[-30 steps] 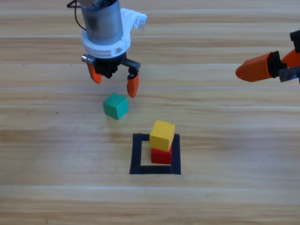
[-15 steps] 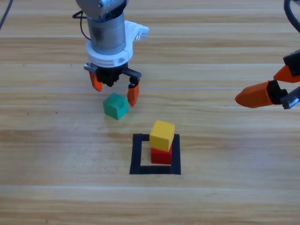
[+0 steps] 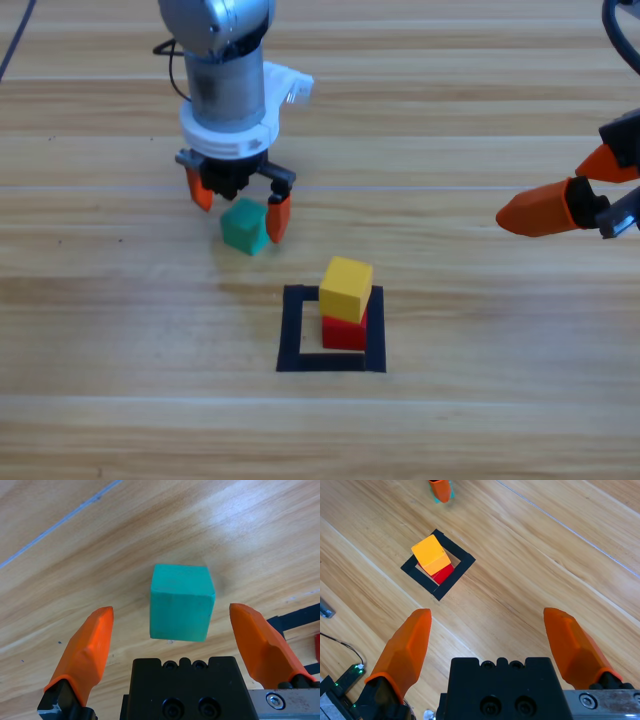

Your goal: Stack the blocks in the rectangular block: red at the bottom, yellow in the middle, green on top

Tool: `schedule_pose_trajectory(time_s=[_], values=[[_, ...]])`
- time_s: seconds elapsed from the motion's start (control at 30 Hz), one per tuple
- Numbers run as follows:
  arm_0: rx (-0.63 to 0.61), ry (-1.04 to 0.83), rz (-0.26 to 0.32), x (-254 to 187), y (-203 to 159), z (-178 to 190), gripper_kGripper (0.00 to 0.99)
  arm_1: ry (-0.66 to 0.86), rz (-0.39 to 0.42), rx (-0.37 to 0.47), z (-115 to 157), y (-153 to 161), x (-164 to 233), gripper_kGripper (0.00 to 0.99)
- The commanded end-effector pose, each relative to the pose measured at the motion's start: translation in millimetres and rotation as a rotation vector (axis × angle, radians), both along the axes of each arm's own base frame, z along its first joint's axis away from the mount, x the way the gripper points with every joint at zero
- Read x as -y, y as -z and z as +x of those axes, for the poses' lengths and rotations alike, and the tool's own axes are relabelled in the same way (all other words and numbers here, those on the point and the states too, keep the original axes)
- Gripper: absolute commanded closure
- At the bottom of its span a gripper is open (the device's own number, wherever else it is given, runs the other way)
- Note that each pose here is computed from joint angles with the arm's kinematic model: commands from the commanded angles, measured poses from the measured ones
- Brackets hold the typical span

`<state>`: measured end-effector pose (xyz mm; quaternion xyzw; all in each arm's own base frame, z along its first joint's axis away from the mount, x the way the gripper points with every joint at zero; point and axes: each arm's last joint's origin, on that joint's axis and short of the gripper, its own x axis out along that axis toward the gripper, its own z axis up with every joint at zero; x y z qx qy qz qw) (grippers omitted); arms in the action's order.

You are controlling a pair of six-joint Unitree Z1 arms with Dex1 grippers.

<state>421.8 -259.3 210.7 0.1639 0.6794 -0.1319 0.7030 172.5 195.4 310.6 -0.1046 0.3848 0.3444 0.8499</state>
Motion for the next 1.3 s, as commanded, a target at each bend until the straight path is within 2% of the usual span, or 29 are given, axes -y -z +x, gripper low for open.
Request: schedule_pose_trajectory(time_s=[0.03, 0.27, 0.43, 0.5, 0.57, 0.6, 0.7, 0.77, 0.83, 1.0, 1.2, 1.3], values=[[-0.041, 0.017, 0.036, 0, 31, 0, 0.002, 0.012, -0.048, -0.043, 7, 18, 0, 0.002], [-0.032, 0.021, 0.027, 0, 30, -1, 0.010, 0.012, -0.052, -0.046, 7, 19, 0, 0.002], [-0.032, 0.023, 0.018, 0, 34, -1, 0.065, 0.012, -0.054, -0.048, 8, 20, 0, 0.002], [-0.032, 0.026, 0.016, 1, 35, -1, 0.122, 0.012, -0.056, -0.050, 8, 21, -1, 0.002], [-0.037, 0.027, 0.014, -1, 37, 0, 0.214, 0.012, -0.056, -0.050, 8, 21, -1, 0.002], [-0.041, 0.026, 0.016, -2, 40, 0, 0.314, 0.012, -0.056, -0.050, 8, 21, -1, 0.002], [-0.039, 0.023, 0.015, -7, 40, 0, 0.511, 0.011, -0.058, -0.051, 8, 21, -1, 0.002], [-0.034, 0.018, 0.011, -10, 37, 0, 0.748, 0.011, -0.058, -0.051, 8, 21, -1, 0.002], [-0.025, 0.015, 0.008, -12, 31, 0, 0.899, 0.009, -0.060, -0.051, 9, 22, -1, 0.002], [0.032, -0.078, -0.029, -17, -2, -7, 0.956, 0.010, -0.062, -0.051, 9, 22, -1, 0.002], [0.142, -0.327, -0.106, -29, -83, -32, 0.972, 0.009, -0.064, -0.051, 9, 22, -2, 0.002], [0.164, -0.410, -0.126, -20, -112, -44, 0.972, 0.009, -0.065, -0.052, 9, 23, -2, 0.002]])
